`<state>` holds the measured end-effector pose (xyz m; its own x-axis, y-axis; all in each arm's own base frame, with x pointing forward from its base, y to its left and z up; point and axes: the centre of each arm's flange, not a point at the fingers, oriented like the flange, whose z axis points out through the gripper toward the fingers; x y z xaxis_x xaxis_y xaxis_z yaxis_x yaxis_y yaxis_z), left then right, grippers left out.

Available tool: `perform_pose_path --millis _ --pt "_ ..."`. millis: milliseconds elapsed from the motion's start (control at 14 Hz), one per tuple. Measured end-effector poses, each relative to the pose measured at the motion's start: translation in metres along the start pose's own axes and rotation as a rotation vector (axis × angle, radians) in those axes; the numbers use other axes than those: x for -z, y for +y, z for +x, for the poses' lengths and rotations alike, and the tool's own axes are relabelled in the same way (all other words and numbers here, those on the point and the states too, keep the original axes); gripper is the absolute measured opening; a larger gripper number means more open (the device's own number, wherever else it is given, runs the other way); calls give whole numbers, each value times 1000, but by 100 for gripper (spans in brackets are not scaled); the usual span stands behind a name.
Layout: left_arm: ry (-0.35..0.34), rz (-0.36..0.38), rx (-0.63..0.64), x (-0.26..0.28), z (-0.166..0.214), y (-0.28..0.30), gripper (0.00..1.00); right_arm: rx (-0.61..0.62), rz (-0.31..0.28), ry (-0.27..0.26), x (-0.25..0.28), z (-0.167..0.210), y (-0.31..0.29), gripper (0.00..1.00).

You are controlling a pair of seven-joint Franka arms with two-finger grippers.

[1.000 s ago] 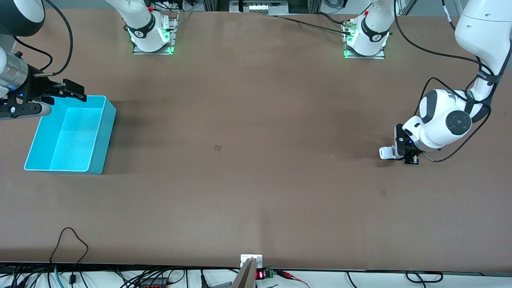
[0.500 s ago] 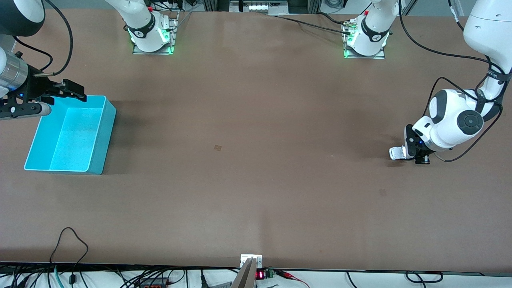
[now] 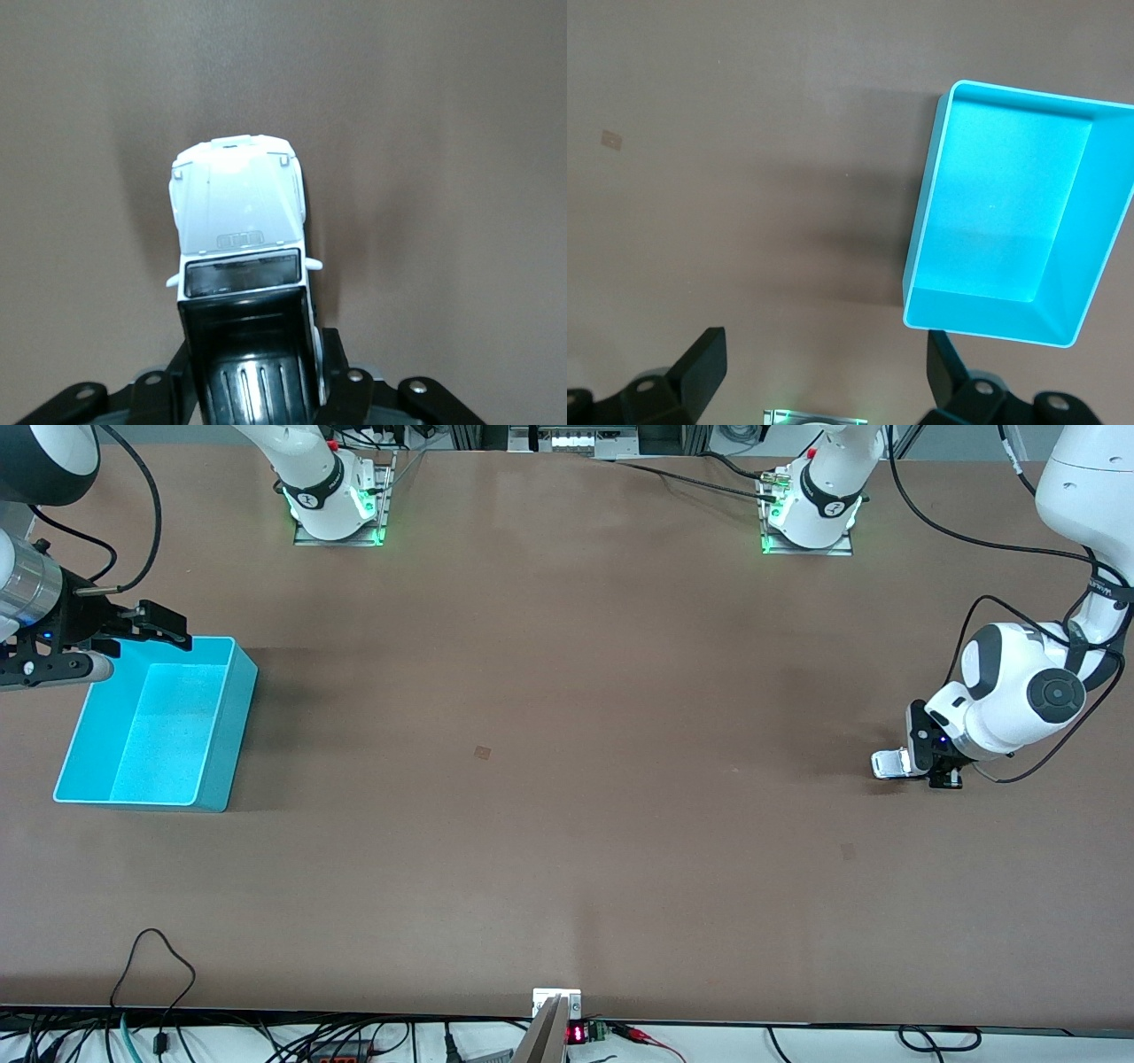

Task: Wind and store white jeep toy
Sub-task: 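Drag the jeep backward along the table with the left gripper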

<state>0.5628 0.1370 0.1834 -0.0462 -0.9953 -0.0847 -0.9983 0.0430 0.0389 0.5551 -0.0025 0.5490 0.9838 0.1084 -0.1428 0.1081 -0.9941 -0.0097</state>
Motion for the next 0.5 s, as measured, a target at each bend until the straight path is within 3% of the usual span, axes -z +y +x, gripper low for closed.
perform_pose_path --millis 500 --pt "1 2 -23 -2 -22 2 56 0 0 0 0 0 0 100"
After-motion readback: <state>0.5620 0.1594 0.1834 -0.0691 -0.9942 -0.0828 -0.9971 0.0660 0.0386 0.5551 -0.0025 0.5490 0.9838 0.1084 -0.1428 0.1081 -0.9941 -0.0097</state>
